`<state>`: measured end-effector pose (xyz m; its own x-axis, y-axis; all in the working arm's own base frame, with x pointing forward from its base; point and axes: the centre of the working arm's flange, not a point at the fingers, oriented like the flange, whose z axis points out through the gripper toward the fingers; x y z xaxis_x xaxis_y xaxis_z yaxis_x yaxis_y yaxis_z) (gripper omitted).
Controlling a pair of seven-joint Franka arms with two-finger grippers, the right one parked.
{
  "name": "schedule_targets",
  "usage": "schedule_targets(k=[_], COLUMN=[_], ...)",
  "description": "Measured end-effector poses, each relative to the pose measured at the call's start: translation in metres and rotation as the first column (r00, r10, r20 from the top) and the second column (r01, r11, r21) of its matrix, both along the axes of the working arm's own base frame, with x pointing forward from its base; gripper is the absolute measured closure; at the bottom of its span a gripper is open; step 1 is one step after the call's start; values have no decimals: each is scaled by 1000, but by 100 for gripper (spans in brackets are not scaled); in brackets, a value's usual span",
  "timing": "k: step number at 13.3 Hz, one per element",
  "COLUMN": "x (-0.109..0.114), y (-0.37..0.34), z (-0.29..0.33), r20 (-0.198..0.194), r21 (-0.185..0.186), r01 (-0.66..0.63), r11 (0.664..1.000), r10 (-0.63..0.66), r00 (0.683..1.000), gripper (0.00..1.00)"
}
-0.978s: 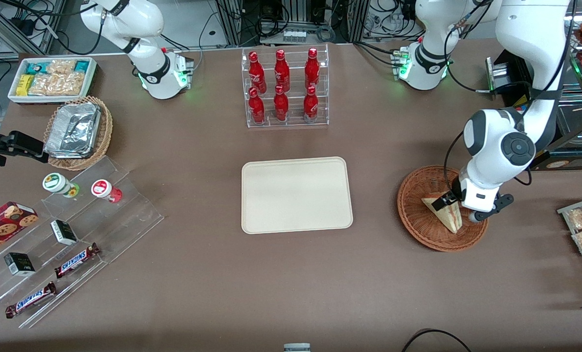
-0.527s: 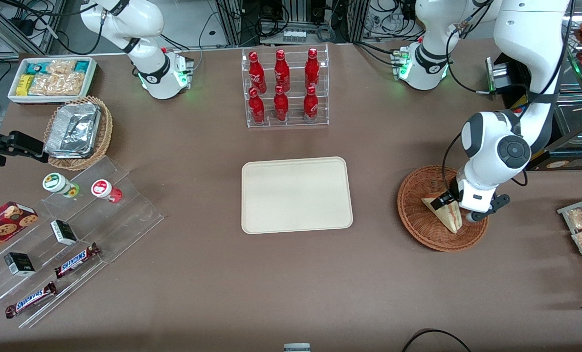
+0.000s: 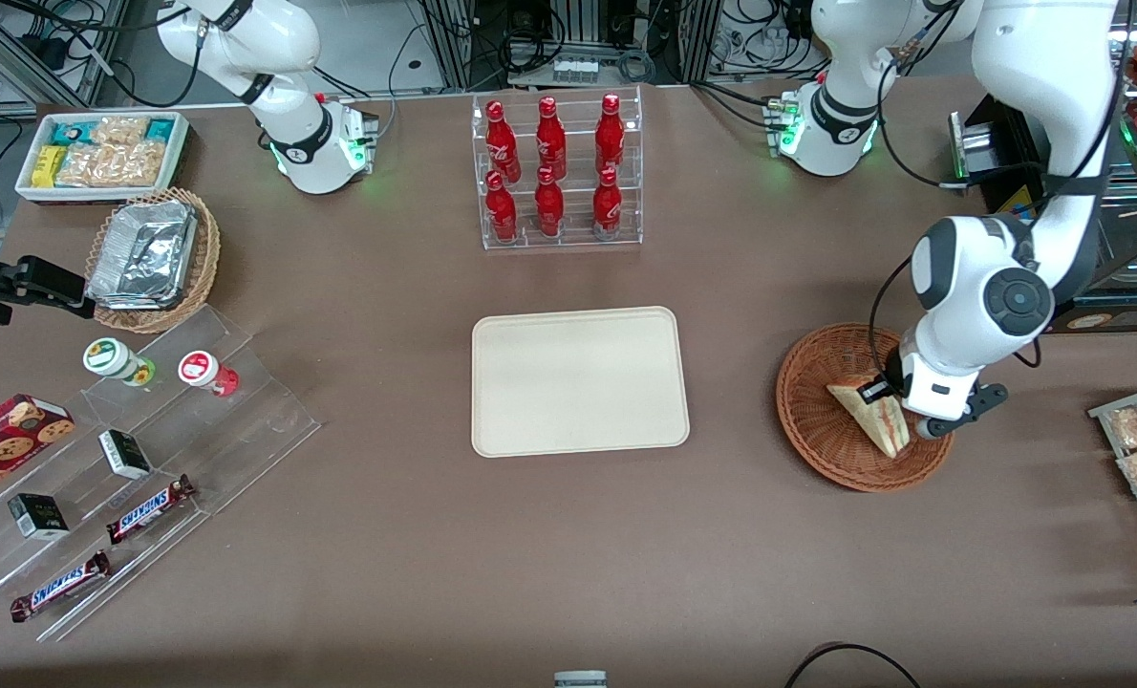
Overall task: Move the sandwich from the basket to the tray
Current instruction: 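Lift the sandwich and carry it over the cream tray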
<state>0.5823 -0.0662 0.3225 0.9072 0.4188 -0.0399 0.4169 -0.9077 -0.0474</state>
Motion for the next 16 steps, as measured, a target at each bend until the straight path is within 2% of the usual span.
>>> schedule_targets(k=[2,5,7,9,13,16], x=[13,13,3,-8,-31,-46], y=[-39,-115,-179,-242,-337,-387], z=[53,110,122,113,56,19], r20=[-9,17,40,40,-5,7], r21=[7,1,-36,-54,-53,-60], r01=[62,174,248,316,386,433], r11=[998,985,968,947,921,899], r10=[-62,-174,-247,-315,-386,-434], r00=[998,985,968,948,922,901], gripper=[85,85,85,85,85,85])
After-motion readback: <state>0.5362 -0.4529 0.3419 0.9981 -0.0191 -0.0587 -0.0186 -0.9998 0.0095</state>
